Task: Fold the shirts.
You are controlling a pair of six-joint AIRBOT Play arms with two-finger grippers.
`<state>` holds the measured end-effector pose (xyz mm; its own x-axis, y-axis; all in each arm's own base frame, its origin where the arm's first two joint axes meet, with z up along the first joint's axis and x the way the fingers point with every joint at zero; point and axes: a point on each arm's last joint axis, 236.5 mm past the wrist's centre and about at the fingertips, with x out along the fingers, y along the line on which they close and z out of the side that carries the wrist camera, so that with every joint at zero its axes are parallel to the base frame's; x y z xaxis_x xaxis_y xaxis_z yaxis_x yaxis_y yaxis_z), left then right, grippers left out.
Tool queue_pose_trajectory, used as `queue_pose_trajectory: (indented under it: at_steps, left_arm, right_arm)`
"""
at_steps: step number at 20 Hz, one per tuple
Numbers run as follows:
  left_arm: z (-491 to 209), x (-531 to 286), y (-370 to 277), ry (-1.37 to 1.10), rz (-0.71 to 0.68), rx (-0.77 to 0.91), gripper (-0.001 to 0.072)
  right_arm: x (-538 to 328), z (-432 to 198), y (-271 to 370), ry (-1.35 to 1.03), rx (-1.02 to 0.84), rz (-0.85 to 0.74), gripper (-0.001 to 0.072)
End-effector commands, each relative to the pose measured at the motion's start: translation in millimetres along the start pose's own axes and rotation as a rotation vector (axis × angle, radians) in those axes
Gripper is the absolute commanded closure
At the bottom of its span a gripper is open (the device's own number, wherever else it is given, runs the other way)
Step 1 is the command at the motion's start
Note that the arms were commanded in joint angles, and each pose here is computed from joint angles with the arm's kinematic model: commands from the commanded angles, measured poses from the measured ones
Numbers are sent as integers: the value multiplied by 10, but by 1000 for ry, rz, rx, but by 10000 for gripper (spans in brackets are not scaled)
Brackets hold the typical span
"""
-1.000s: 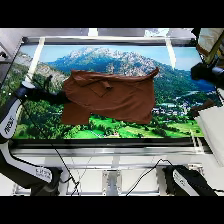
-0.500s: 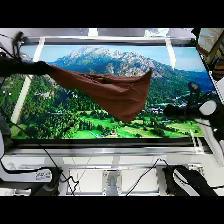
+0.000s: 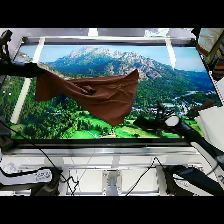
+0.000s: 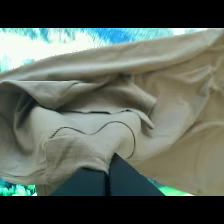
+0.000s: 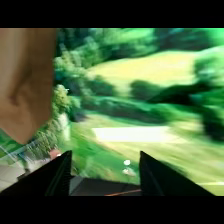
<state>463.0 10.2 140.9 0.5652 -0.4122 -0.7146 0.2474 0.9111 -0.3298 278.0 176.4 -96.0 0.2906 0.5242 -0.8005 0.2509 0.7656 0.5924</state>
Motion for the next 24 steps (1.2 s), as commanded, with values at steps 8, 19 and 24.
queue_pose_trajectory:
  at_steps: [8,19,24]
  left_arm:
    - [-218,141,48,52,-12,-52,694]
    - [-218,141,55,52,-10,-62,694]
    - [-215,141,58,51,-9,-61,694]
  right_arm:
    - [762,149,414,-83,32,48,352]
    - [474,750,1155,-134,-294,136,686]
    - [-602,1587,1558,-427,-434,171,686]
